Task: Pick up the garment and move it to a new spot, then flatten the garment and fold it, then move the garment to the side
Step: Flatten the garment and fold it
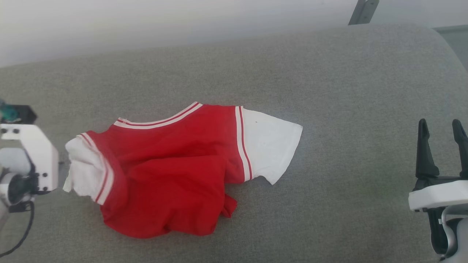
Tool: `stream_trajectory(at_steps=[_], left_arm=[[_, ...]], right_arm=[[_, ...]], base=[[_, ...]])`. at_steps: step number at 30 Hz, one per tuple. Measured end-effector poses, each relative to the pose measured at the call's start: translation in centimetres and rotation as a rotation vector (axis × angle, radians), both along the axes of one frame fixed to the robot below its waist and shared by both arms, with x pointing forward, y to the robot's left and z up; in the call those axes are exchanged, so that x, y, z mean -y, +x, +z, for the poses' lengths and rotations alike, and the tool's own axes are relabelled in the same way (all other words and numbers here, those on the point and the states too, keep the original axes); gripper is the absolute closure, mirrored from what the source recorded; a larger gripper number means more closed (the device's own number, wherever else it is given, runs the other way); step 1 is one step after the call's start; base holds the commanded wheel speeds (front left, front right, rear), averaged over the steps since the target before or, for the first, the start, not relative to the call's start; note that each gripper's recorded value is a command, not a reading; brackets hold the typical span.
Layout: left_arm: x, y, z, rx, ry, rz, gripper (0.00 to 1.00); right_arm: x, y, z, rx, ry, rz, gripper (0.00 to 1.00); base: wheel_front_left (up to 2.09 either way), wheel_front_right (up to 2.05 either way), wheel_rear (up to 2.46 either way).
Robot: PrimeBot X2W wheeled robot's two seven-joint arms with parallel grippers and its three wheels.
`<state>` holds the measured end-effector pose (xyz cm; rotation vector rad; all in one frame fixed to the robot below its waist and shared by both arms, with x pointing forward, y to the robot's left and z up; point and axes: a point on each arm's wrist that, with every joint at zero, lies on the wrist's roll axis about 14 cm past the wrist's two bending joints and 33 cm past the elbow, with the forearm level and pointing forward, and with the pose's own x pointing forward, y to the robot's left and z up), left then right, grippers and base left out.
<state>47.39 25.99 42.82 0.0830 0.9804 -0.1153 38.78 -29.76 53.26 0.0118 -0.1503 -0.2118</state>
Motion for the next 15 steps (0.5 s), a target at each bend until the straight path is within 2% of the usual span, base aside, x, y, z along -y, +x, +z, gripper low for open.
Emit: stream_trajectory(at_steps=[1,8,15], left_arm=[[-0.5,0.0,-0.2,0.003,0.003,0.017,0.00],[-1.9,-0.1,-1.2,0.012,-0.050,0.121,0.00],[-0.1,0.0,-0.1,-0.031,-0.146,0.137,0.00]], right_arm=[[0.0,0.0,-0.1,-0.002,-0.001,0.000,0.00],[0.1,0.3,0.0,-0.004,-0.007,0.001,0.00],[0.1,0.3,0.2,-0.003,-0.011,0.002,0.00]], base=[[0.00,0.00,0.00],[0.00,0.00,0.00],[0.00,0.00,0.00]])
